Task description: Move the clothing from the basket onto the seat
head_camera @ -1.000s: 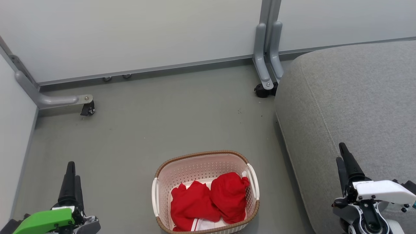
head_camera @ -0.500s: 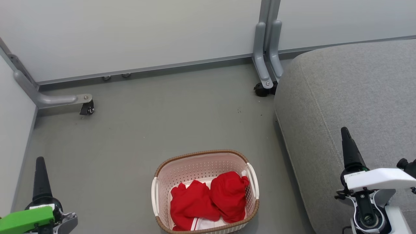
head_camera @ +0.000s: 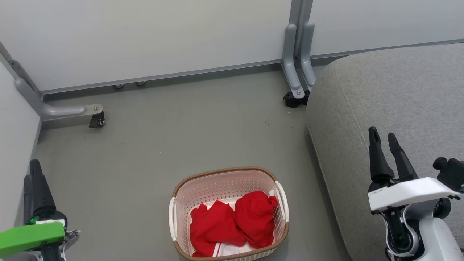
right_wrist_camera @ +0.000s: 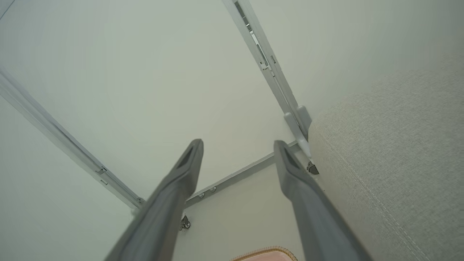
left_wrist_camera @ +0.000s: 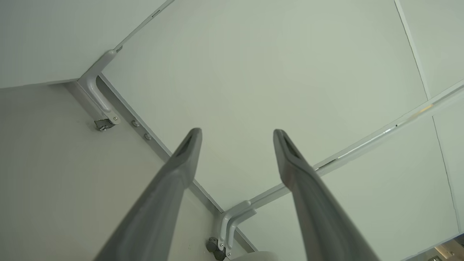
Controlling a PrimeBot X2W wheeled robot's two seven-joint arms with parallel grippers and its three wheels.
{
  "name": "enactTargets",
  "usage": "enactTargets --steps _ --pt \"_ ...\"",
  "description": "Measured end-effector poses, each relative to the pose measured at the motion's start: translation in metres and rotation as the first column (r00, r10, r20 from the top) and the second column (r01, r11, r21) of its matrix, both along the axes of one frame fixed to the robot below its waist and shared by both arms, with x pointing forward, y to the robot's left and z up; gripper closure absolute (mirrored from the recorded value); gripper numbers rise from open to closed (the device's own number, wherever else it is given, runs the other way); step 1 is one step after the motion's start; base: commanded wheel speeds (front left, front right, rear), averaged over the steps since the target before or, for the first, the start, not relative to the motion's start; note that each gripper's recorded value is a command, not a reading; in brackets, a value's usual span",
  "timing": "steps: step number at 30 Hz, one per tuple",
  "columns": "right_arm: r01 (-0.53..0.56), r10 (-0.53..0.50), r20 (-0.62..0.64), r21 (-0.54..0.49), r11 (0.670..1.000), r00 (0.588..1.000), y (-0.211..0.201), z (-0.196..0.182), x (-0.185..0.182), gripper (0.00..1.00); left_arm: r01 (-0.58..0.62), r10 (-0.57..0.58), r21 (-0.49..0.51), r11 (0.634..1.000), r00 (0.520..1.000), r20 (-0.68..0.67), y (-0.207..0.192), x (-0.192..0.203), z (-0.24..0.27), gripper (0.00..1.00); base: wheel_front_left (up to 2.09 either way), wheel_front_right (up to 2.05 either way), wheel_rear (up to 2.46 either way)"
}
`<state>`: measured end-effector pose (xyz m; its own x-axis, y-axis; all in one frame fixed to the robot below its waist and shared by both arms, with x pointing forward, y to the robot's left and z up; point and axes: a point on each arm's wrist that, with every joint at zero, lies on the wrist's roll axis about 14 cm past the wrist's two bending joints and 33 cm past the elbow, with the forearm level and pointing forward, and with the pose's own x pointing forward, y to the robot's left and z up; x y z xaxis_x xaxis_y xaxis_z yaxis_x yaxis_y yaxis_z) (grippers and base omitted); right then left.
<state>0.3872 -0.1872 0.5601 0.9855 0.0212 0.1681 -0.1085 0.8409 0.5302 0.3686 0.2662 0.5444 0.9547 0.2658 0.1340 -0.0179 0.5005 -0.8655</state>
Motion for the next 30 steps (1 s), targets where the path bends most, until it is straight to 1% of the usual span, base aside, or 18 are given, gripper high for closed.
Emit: enactTargets --steps 4,8,12,15,18,20,24,28,30 --pt "-0.002 0.003 0.010 -0.079 0.997 1.000 0.003 0.002 0.000 0.00 0.018 -0.017 0.106 0.994 1.000 -0.005 -0.011 0.000 0.007 0.00 0.00 0.00 0.00" --pt "0.000 0.003 0.018 -0.151 0.989 1.000 0.006 0.003 -0.001 0.00 0.064 -0.062 0.210 0.976 0.998 -0.019 -0.032 0.002 0.011 0.00 0.00 0.00 0.00" --pt "0.008 -0.002 0.028 -0.214 0.977 1.000 0.007 0.003 -0.002 0.00 0.131 -0.123 0.335 0.933 0.991 -0.045 -0.062 0.002 0.012 0.00 0.00 0.00 0.00" --pt "0.003 0.005 0.031 -0.247 0.969 1.000 0.010 0.003 -0.003 0.00 0.161 -0.143 0.392 0.906 0.987 -0.074 -0.077 0.001 0.008 0.00 0.00 0.00 0.00" --pt "-0.006 0.016 0.032 -0.291 0.957 0.999 0.015 0.001 -0.004 0.00 0.195 -0.164 0.465 0.863 0.981 -0.107 -0.092 0.000 0.002 0.00 0.00 0.00 0.00" --pt "-0.003 0.014 0.033 -0.318 0.948 0.999 0.015 0.000 -0.004 0.00 0.209 -0.168 0.499 0.841 0.978 -0.127 -0.099 -0.001 -0.002 0.00 0.00 0.00 0.00" --pt "0.002 0.011 0.032 -0.357 0.934 0.999 0.016 -0.002 -0.007 0.00 0.215 -0.157 0.529 0.821 0.976 -0.153 -0.102 -0.002 -0.009 0.00 0.00 0.00 0.00" --pt "0.001 0.009 0.024 -0.397 0.918 1.000 0.017 -0.008 -0.009 0.00 0.223 -0.152 0.577 0.786 0.974 -0.168 -0.108 -0.003 -0.012 0.00 0.00 0.00 0.00" --pt "0.000 0.009 0.020 -0.421 0.907 1.000 0.017 -0.010 -0.009 0.00 0.227 -0.153 0.616 0.754 0.973 -0.172 -0.113 -0.004 -0.012 0.00 0.00 0.00 0.00"
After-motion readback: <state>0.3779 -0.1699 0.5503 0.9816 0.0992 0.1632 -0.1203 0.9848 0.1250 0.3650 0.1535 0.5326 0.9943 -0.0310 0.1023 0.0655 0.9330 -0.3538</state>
